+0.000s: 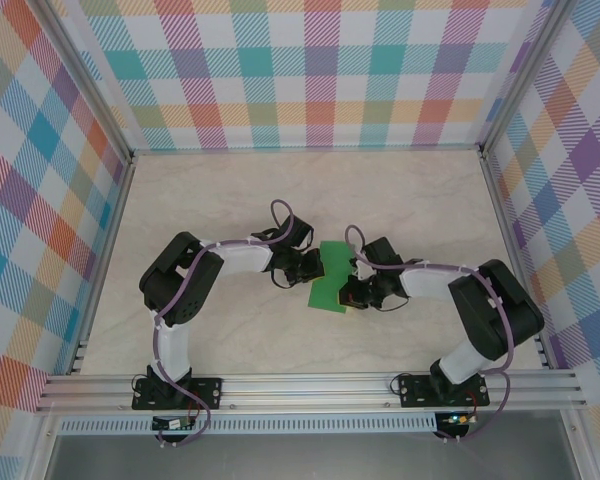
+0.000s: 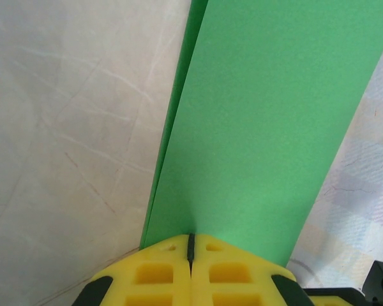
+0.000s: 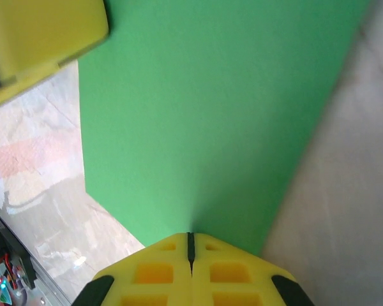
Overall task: Fold a paper plane with a square sheet of paper (pick it up from the middle)
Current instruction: Fold the square sheet of paper in half at the center of the table, then rotate the square sheet of paper at the center of the table.
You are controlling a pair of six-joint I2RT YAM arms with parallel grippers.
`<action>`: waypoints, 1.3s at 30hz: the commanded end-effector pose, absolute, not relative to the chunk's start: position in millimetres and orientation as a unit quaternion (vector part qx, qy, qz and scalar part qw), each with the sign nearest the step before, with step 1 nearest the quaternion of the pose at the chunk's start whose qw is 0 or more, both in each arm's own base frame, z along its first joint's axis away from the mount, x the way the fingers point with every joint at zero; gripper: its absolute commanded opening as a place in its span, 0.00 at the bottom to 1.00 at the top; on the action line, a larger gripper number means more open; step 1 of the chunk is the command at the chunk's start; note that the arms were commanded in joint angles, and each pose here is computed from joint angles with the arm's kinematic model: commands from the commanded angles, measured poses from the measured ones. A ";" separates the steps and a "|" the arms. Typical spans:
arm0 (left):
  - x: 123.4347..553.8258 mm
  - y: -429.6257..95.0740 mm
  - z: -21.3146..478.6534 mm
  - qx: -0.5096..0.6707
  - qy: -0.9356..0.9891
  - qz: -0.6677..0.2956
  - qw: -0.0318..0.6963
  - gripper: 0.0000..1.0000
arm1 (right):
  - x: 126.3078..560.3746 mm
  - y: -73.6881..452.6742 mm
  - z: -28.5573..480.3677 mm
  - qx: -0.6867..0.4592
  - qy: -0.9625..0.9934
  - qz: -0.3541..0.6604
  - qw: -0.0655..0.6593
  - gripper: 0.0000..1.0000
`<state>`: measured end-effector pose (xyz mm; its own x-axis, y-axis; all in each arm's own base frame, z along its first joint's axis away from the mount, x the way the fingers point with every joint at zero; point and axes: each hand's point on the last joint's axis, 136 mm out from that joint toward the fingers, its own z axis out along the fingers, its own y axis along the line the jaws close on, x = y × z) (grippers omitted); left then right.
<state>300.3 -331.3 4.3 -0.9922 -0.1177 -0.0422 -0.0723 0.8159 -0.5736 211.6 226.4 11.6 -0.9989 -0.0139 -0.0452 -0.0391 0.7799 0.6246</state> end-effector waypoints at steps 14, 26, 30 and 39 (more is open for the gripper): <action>247.5 -251.7 -74.2 0.007 0.995 -0.074 -0.063 0.00 | 224.1 189.2 88.8 0.000 0.962 0.247 0.115 0.00; 309.4 -273.5 -13.2 0.127 0.977 -0.173 -0.006 0.00 | 305.0 209.1 80.6 0.066 0.964 0.223 0.125 0.01; 319.4 -291.6 18.5 0.144 0.965 -0.219 0.018 0.00 | 335.8 233.3 63.6 0.057 0.966 0.233 0.098 0.00; 326.8 -295.2 68.0 0.091 0.959 -0.260 0.070 0.02 | 359.3 237.8 21.2 0.076 0.976 0.195 0.055 0.00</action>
